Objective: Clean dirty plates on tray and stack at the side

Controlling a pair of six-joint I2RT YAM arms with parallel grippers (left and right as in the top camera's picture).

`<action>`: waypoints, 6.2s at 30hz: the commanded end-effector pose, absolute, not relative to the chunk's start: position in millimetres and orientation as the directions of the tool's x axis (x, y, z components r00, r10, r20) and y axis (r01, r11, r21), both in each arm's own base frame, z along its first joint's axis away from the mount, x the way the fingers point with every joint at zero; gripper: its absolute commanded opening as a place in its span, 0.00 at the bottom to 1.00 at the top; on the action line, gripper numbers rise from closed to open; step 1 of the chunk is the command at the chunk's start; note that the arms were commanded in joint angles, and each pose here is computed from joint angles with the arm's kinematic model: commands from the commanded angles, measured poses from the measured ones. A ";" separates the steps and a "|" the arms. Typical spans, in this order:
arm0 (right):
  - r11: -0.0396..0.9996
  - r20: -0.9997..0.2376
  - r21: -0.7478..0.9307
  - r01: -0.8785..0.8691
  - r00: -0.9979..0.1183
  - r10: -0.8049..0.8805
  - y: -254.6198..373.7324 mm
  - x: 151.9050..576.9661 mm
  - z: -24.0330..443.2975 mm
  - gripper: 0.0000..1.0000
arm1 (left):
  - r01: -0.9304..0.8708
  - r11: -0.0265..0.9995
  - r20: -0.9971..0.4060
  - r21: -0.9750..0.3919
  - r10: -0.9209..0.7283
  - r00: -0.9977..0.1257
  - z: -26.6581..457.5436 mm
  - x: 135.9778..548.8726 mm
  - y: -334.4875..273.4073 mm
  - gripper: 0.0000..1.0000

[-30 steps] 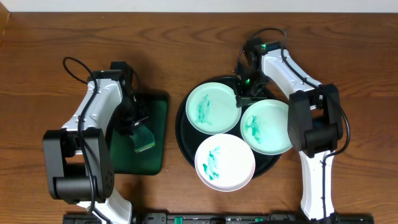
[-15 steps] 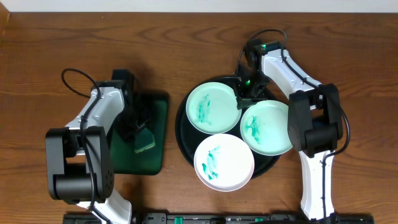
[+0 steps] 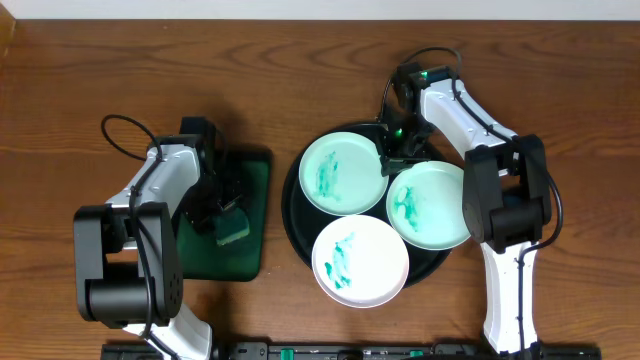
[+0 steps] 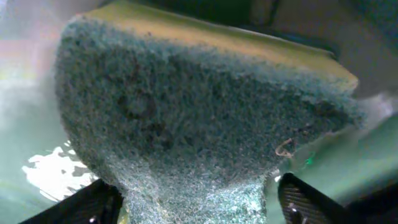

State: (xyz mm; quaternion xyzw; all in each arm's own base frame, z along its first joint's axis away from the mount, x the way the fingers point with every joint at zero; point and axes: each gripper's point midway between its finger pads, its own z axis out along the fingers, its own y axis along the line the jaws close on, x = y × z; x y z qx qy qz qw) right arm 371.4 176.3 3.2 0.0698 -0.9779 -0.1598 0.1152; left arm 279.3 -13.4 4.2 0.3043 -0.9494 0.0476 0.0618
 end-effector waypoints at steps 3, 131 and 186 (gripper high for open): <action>0.961 0.242 0.258 -0.102 -0.956 -0.167 156.0 365.4 -10.7 0.02 | -0.555 0.826 0.078 -0.097 -0.550 -0.832 27.8 292.0 -12.6 0.82; 0.948 0.251 0.309 -0.079 -0.954 -0.162 162.6 363.7 -7.7 0.01 | -0.261 0.947 -0.261 -0.187 -0.304 -0.916 166.8 234.2 -38.6 0.07; 0.948 0.248 0.310 -0.076 -0.956 -0.158 161.3 365.1 -7.9 0.01 | -0.177 0.983 -0.676 0.047 -0.099 -0.730 219.8 311.7 -3.9 0.07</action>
